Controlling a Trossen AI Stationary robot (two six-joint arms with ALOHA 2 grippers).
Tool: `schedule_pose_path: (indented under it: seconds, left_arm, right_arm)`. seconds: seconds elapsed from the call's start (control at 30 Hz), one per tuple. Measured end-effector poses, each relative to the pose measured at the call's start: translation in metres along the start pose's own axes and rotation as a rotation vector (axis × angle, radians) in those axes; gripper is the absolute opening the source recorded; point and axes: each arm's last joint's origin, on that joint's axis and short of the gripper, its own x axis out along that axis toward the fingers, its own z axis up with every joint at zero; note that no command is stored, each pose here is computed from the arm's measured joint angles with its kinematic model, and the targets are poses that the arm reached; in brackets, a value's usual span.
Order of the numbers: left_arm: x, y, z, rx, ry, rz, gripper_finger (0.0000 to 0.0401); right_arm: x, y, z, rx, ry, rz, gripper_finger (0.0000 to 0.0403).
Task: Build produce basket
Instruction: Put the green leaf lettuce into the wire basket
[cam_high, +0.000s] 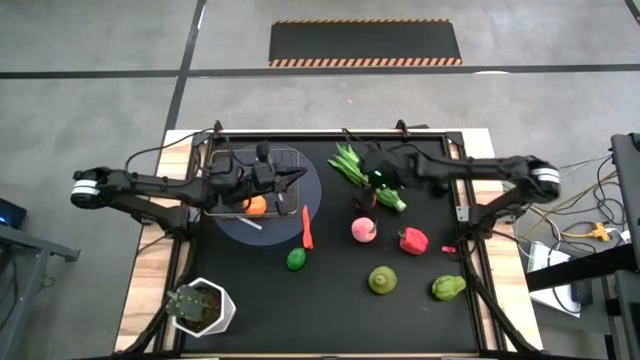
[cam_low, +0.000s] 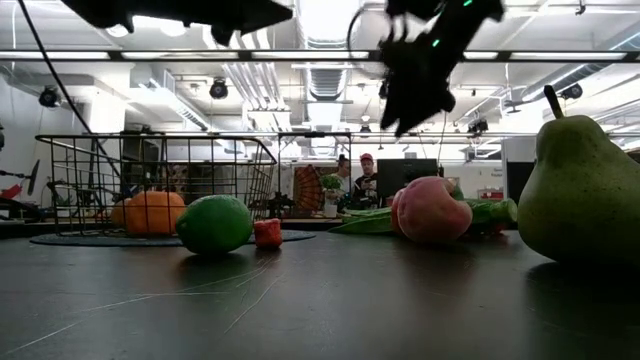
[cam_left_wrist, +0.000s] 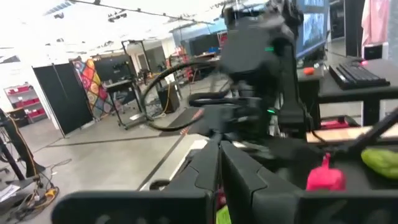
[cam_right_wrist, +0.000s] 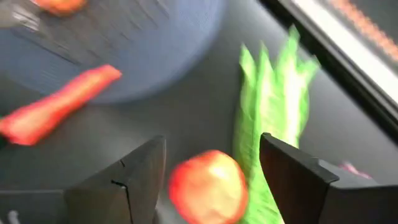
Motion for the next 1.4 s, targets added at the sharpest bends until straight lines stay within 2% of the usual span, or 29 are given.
schedule_pose_path:
  seconds: [0.1, 0.23, 0.43, 0.67, 0.87, 1.07, 1.27, 1.4]
  left_arm:
    - [-0.003, 0.002, 0.004, -0.013, -0.056, 0.014, 0.0]
    - [-0.012, 0.008, 0.019, -0.016, -0.146, 0.039, 0.0]
    - [-0.024, 0.012, 0.023, -0.034, -0.202, 0.053, 0.0]
    - [-0.034, 0.014, 0.02, -0.062, -0.207, 0.051, 0.0]
    - [-0.038, 0.014, 0.019, -0.062, -0.212, 0.052, 0.0]
    - [-0.038, 0.014, 0.019, -0.062, -0.211, 0.052, 0.0]
    - [-0.038, 0.014, 0.018, -0.062, -0.213, 0.053, 0.0]
    - [-0.038, 0.014, 0.018, -0.062, -0.212, 0.052, 0.0]
  right_arm:
    - [0.017, -0.019, 0.015, 0.043, 0.177, -0.051, 0.0251]
    - [0.041, -0.04, 0.029, 0.07, 0.344, -0.072, 0.0261]
    - [0.076, -0.055, 0.04, 0.064, 0.471, -0.065, 0.0274]
    - [0.104, -0.056, 0.041, 0.046, 0.519, -0.057, 0.0287]
    - [0.121, -0.059, 0.036, 0.026, 0.543, -0.147, 0.0292]
    - [0.136, -0.061, 0.03, 0.008, 0.572, -0.148, 0.0286]
    - [0.149, -0.06, 0.027, -0.001, 0.572, -0.143, 0.026]
    - [0.15, -0.06, 0.027, 0.004, 0.572, -0.146, 0.0212]
